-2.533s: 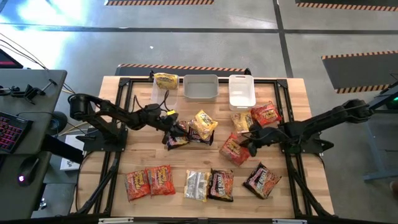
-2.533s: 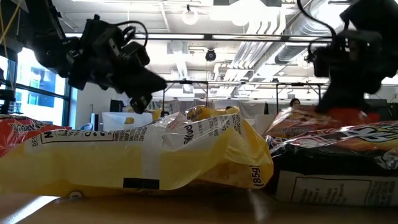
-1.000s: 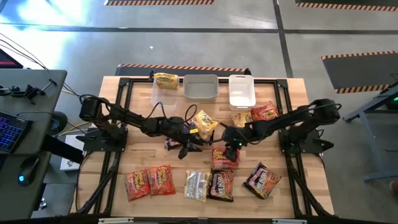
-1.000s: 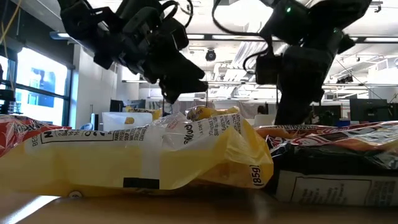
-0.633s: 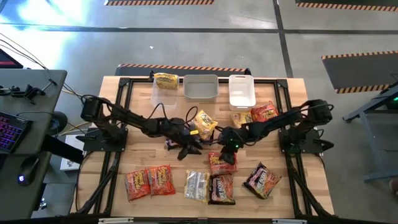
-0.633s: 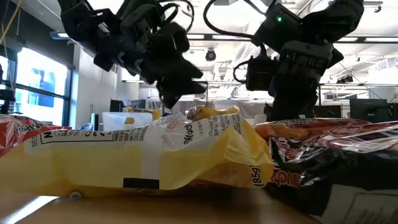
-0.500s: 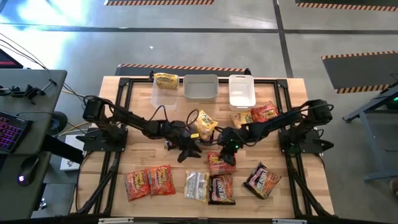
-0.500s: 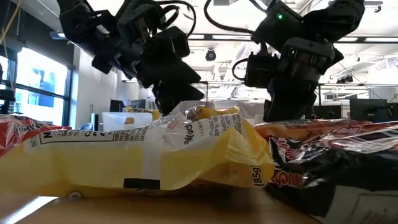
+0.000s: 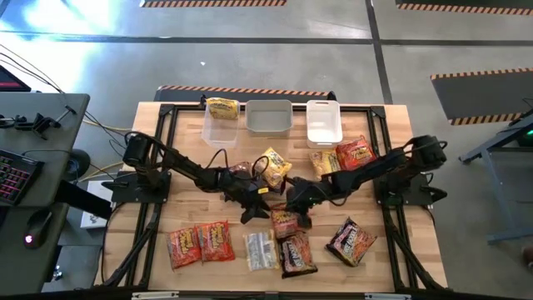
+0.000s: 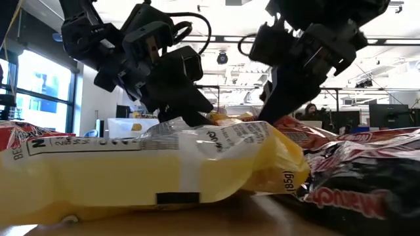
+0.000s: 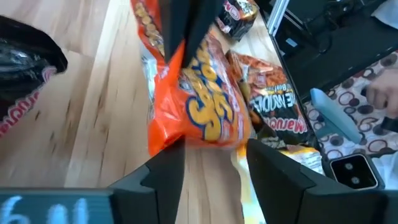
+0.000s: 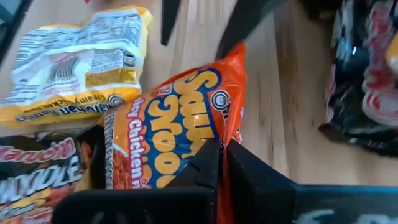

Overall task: Sort Maruchan noodles
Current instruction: Put the orange noodle pack into the gray bin

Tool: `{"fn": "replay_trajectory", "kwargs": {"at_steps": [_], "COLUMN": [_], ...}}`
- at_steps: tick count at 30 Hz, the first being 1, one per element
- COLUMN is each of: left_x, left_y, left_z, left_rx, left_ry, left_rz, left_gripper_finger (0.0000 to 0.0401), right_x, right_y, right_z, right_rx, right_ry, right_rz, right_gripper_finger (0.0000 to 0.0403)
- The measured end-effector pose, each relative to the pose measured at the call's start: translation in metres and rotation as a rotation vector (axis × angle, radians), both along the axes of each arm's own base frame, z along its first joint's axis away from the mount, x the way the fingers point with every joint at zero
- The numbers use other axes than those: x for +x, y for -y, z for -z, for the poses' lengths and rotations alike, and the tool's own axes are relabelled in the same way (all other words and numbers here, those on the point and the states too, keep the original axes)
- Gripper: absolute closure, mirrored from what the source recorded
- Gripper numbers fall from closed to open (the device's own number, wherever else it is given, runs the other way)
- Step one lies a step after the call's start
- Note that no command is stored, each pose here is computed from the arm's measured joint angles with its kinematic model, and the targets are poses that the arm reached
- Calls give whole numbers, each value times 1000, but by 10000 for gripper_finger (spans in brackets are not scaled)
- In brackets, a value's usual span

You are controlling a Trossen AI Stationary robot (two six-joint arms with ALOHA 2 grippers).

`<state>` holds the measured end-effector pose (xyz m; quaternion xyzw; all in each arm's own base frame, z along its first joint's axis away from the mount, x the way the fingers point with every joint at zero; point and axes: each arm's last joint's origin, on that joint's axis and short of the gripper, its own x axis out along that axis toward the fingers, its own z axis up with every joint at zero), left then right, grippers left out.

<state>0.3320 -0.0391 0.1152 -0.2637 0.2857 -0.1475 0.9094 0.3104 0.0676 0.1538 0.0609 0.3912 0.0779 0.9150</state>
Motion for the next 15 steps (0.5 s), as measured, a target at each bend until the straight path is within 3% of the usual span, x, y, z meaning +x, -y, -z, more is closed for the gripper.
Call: {"fn": "replay_trajectory", "kwargs": {"at_steps": [6, 15], "left_x": [0, -1], "left_y": [2, 2], "left_z": [0, 2], "left_rx": [3, 31], "left_ry": [4, -29], "left_rz": [6, -49], "left_gripper_finger": [201, 187], "right_x": [1, 5], "right_y": [-17, -31], "right_z": [-7, -19], "right_rx": [-140, -222], "right_ry": [56, 117], "right_rz": [24, 43], "right_gripper_finger": [403, 403]}}
